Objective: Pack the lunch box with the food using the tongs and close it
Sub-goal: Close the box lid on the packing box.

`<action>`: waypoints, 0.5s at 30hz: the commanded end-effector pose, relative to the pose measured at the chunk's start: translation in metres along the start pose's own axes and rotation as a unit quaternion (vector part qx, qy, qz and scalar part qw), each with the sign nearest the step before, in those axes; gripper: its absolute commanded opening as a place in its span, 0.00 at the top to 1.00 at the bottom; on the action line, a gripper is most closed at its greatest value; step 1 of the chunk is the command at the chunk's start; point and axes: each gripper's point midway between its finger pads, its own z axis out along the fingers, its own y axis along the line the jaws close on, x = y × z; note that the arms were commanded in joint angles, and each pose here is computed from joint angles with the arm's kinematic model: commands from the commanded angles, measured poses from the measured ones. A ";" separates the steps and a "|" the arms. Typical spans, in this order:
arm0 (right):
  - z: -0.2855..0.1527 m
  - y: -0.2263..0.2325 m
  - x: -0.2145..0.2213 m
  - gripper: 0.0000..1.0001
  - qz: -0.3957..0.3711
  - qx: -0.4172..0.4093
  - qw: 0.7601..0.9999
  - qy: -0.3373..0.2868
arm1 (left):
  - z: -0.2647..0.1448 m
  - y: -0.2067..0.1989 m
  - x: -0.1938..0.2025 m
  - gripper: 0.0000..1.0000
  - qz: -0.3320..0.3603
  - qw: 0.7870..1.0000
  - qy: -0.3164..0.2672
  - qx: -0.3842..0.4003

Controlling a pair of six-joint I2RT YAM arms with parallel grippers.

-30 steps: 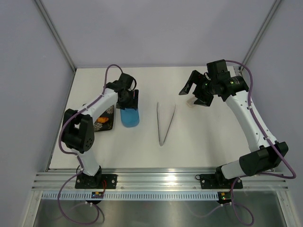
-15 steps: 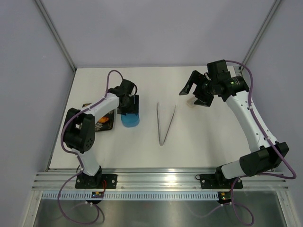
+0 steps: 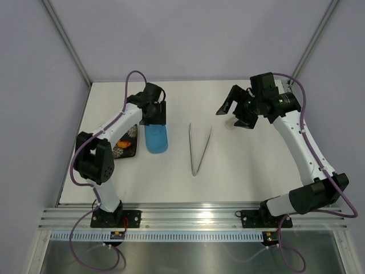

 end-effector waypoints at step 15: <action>-0.008 -0.007 0.004 0.02 0.006 0.010 1.000 -0.012 | 0.073 0.001 0.005 0.37 0.003 0.997 0.050 -0.050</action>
